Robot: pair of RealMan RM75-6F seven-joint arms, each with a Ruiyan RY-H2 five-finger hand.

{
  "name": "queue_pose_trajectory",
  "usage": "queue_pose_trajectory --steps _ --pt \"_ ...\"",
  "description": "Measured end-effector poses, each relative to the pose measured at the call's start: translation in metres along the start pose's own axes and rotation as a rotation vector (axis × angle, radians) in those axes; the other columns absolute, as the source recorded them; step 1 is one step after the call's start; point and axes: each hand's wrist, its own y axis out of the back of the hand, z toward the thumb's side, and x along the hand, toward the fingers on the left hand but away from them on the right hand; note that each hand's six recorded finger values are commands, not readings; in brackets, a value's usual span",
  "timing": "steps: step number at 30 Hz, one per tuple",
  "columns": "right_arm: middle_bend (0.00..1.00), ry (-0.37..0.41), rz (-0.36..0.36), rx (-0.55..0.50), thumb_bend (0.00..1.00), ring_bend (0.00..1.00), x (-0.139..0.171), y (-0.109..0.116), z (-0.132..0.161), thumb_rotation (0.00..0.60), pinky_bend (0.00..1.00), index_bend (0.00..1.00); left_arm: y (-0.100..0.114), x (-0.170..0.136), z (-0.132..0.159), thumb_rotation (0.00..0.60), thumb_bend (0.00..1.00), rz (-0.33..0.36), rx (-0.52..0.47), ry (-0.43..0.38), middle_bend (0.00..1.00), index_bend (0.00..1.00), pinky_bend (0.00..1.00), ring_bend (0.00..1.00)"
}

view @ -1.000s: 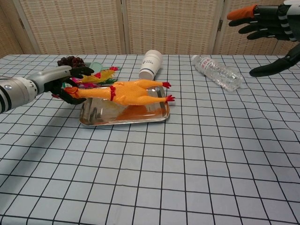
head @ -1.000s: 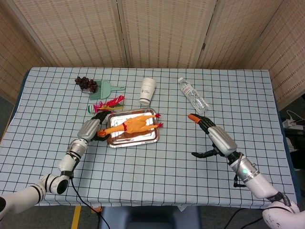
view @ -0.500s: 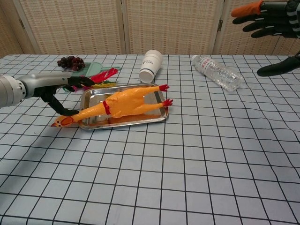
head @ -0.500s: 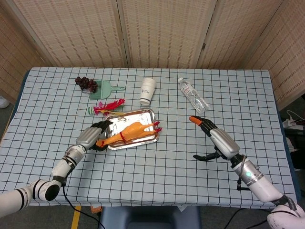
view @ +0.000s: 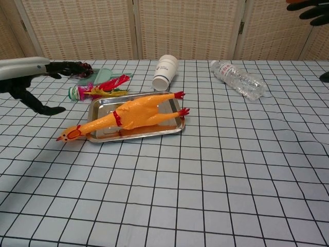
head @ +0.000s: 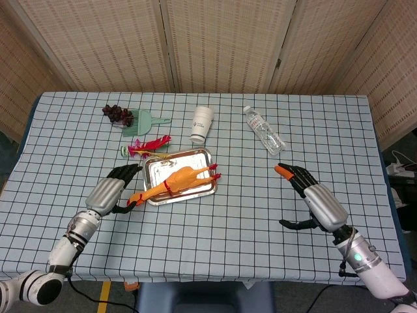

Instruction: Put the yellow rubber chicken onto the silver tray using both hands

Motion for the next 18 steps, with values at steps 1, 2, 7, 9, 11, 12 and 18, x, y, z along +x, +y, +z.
queue_pose_trajectory --steps 1,2,7,9,11,12,18 --pt "0.0 -0.008 -0.01 0.032 0.1 0.0 0.005 0.0 -0.002 0.6 0.0 0.0 0.003 -0.01 -0.001 0.6 0.35 0.025 0.011 -0.007 0.0 0.0 0.06 0.0" --pt "0.0 -0.02 -0.026 0.078 0.1 0.0 0.012 0.0 -0.005 0.6 0.0 0.0 0.007 -0.024 -0.002 0.6 0.35 0.056 0.027 -0.016 0.0 0.0 0.05 0.0" --pt "0.0 -0.103 -0.11 0.287 0.1 0.0 0.047 -0.001 -0.02 0.6 0.0 0.0 0.013 -0.089 -0.015 0.6 0.36 0.176 0.078 -0.026 0.0 0.0 0.04 0.0" --pt "0.0 -0.161 -0.158 0.37 0.1 0.0 0.067 -0.002 -0.029 0.6 0.0 0.0 0.013 -0.119 -0.027 0.6 0.36 0.232 0.102 -0.002 0.0 0.0 0.03 0.0" --pt "0.0 -0.227 -0.207 0.427 0.1 0.0 0.089 -0.004 -0.04 0.6 0.0 0.0 0.012 -0.151 -0.045 0.6 0.36 0.283 0.132 0.056 0.0 0.0 0.03 0.0" --pt "0.0 -0.252 -0.225 0.444 0.1 0.0 0.098 -0.005 -0.045 0.6 0.0 0.0 0.01 -0.164 -0.053 0.6 0.36 0.301 0.147 0.084 0.0 0.0 0.02 0.0" --pt "0.0 -0.326 -0.253 0.469 0.1 0.0 0.132 -0.016 -0.067 0.6 0.0 0.0 -0.008 -0.219 -0.079 0.6 0.36 0.28 0.252 0.166 0.0 0.0 0.02 0.0"
